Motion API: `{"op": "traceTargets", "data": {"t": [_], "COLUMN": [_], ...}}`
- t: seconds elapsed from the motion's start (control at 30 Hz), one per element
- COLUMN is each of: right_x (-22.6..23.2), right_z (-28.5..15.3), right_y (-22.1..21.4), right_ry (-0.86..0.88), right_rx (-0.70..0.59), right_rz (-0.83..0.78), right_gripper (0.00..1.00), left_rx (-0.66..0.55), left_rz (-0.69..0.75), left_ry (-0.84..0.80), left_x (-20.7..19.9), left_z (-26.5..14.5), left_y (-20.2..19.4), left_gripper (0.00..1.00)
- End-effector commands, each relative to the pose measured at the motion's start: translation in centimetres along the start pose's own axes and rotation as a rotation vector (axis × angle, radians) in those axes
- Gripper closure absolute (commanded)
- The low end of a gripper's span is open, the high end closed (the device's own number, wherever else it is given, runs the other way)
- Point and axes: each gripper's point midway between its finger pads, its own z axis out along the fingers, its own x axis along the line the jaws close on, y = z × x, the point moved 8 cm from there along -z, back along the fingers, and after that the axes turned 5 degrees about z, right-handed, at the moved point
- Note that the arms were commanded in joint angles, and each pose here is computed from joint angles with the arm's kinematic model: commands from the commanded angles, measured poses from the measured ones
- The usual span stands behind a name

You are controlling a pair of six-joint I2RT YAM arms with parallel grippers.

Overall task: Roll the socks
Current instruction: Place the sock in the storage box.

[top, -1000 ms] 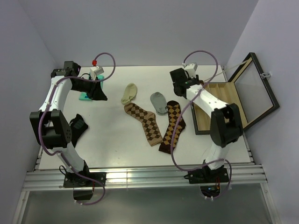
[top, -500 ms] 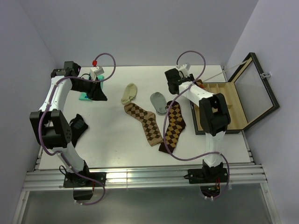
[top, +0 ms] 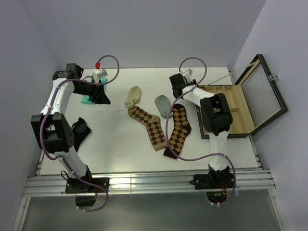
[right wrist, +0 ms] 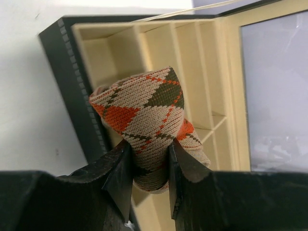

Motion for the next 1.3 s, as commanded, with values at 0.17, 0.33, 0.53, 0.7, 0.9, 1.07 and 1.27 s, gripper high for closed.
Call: {"op": "traceTargets", "data": {"t": [0.17, 0.33, 0.53, 0.7, 0.9, 1.07, 1.27], "right_x": [0.9, 2.4, 2.3, 1.7, 1.0, 1.4, 2.1], "right_z": [1.3, 1.3, 1.5, 1.5, 0.7, 0.3, 0.2], "right_y": [0.4, -0.8, -1.8, -2.0, -1.6, -1.5, -2.3], "right_ry": [0.077, 0.219, 0.290, 0.380, 0.577, 0.680, 0.778], "right_rx": [0.042, 0.120, 0.190, 0.253, 0.332, 0.414, 0.506], "right_rz": [0.010, 0.014, 0.043, 0.065, 0.114, 0.131, 0.179], "right_gripper": [1.00, 1.00, 1.00, 1.00, 1.00, 1.00, 1.00], "left_rx": [-0.007, -0.004, 0.005, 0.004, 0.021, 0.026, 0.031], "left_rz": [0.002, 0.005, 0.005, 0.008, 0.027, 0.029, 0.041], "left_ry": [-0.023, -0.019, -0.015, -0.011, -0.010, -0.005, 0.006], "left_x": [-0.4, -0.4, -0.6, -1.1, -2.0, -2.5, -3.3], "left_z": [0.6, 0.9, 1.2, 1.3, 1.9, 2.0, 2.2], "left_y": [0.5, 0.8, 1.0, 1.4, 2.1, 2.4, 2.9], "left_gripper": [0.70, 0.70, 0.70, 0.70, 0.70, 0.70, 0.70]}}
